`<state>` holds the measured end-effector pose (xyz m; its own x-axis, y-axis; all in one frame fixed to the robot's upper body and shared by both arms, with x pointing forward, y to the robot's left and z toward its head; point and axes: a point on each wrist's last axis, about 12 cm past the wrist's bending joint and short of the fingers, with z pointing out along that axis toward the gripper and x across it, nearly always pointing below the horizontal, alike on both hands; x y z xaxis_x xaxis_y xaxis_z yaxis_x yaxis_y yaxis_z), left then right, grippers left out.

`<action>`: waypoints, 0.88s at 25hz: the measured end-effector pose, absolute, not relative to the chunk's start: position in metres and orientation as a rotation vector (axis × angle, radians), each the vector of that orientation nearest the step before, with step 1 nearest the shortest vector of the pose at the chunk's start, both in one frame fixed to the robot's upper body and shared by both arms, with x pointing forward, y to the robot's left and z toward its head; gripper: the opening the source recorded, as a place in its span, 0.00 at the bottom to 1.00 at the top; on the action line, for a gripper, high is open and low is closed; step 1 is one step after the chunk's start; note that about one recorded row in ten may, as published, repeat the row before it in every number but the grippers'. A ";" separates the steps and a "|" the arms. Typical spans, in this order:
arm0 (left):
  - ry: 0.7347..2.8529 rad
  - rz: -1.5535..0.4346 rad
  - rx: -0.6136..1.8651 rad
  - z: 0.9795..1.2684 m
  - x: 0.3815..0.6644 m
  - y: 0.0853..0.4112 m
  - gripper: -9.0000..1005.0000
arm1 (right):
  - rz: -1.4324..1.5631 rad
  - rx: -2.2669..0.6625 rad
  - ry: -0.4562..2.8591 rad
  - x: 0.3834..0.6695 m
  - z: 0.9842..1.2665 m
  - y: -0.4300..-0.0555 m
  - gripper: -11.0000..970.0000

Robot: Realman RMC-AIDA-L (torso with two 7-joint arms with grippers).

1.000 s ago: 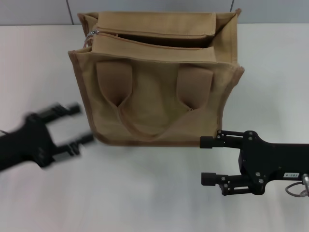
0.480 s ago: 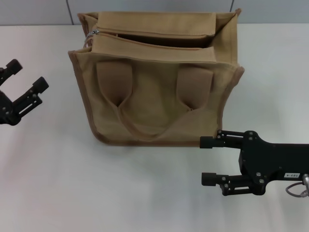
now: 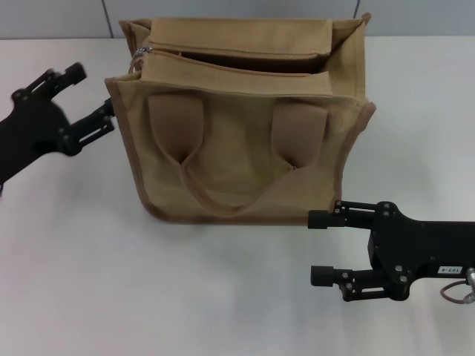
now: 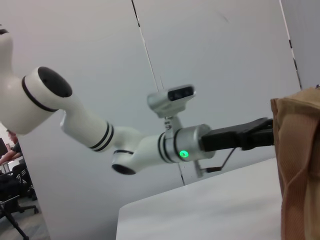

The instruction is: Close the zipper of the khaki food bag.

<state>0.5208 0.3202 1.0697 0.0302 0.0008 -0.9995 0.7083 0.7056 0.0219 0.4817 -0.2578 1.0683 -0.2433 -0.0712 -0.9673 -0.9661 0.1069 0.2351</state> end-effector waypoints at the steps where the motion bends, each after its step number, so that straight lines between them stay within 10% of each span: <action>1: 1.457 -0.600 0.633 1.071 0.525 0.318 0.79 | 1.268 -1.072 1.494 0.482 1.068 -0.258 0.81; 16: 1.457 -0.613 0.733 1.080 0.558 0.289 0.79 | 1.251 -1.055 1.500 0.482 1.067 -0.260 0.81; 22: 1.442 -0.606 0.689 1.080 0.553 0.296 0.62 | 1.250 -1.055 1.501 0.482 1.067 -0.260 0.81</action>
